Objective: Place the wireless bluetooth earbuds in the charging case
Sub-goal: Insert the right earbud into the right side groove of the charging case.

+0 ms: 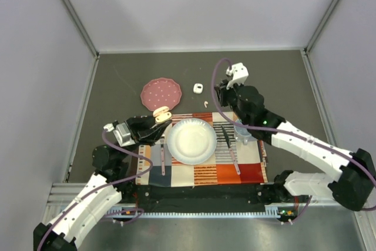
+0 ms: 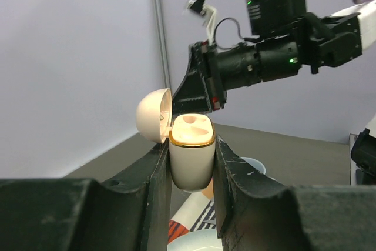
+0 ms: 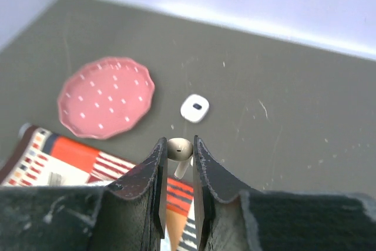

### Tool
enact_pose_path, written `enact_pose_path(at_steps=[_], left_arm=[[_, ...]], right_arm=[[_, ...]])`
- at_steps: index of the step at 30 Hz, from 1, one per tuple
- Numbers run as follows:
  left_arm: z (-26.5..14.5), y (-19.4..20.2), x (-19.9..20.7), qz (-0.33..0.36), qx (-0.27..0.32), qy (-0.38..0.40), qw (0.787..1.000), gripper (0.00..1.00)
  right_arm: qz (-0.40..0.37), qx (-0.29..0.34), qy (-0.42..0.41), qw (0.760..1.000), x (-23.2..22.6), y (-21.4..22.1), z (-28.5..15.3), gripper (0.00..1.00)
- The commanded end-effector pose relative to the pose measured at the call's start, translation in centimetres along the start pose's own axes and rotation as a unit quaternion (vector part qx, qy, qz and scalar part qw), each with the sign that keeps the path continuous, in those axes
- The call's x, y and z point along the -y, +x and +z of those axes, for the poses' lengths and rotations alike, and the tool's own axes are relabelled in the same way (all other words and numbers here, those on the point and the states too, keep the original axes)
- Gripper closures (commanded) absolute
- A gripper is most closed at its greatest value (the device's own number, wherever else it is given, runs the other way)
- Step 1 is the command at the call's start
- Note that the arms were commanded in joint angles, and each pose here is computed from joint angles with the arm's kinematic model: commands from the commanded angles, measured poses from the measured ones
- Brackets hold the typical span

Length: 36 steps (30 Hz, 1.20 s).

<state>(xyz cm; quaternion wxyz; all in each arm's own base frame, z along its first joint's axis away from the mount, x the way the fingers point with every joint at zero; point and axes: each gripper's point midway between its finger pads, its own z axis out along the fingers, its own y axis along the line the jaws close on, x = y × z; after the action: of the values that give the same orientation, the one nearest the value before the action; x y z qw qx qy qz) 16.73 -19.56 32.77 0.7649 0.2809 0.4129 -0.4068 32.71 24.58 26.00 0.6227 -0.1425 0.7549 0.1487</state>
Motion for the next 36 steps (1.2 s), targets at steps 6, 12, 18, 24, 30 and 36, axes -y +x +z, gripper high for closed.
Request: enact_pose_path(at_steps=[6, 12, 18, 24, 30, 36], left_arm=[[0.2, -0.6, -0.3, -0.002, 0.025, -0.008, 1.000, 1.00], [0.1, -0.4, -0.7, 0.001, 0.022, -0.018, 1.000, 1.00], [0.2, 0.2, -1.0, 0.004, 0.013, -0.022, 1.000, 1.00], [0.1, 0.4, -0.9, 0.001, 0.013, -0.018, 1.000, 1.00], [0.1, 0.5, -0.9, 0.000, 0.013, -0.020, 1.000, 1.00], [0.3, 0.5, -0.9, -0.001, 0.011, -0.018, 1.000, 1.00]], right_arm=[[0.062, 0.176, -0.030, 0.982, -2.3, -8.4, -5.4, 1.00], [0.077, 0.201, -0.072, 0.974, -4.5, -10.7, -7.3, 1.00], [0.078, 0.207, -0.128, 0.967, -8.0, -12.2, -8.8, 1.00], [0.073, 0.207, -0.188, 0.957, -11.7, -13.1, -10.0, 1.00], [0.071, 0.208, -0.234, 0.947, -14.8, -13.7, -10.8, 1.00], [0.062, 0.226, -0.262, 0.936, -17.5, -13.7, -12.0, 1.00]])
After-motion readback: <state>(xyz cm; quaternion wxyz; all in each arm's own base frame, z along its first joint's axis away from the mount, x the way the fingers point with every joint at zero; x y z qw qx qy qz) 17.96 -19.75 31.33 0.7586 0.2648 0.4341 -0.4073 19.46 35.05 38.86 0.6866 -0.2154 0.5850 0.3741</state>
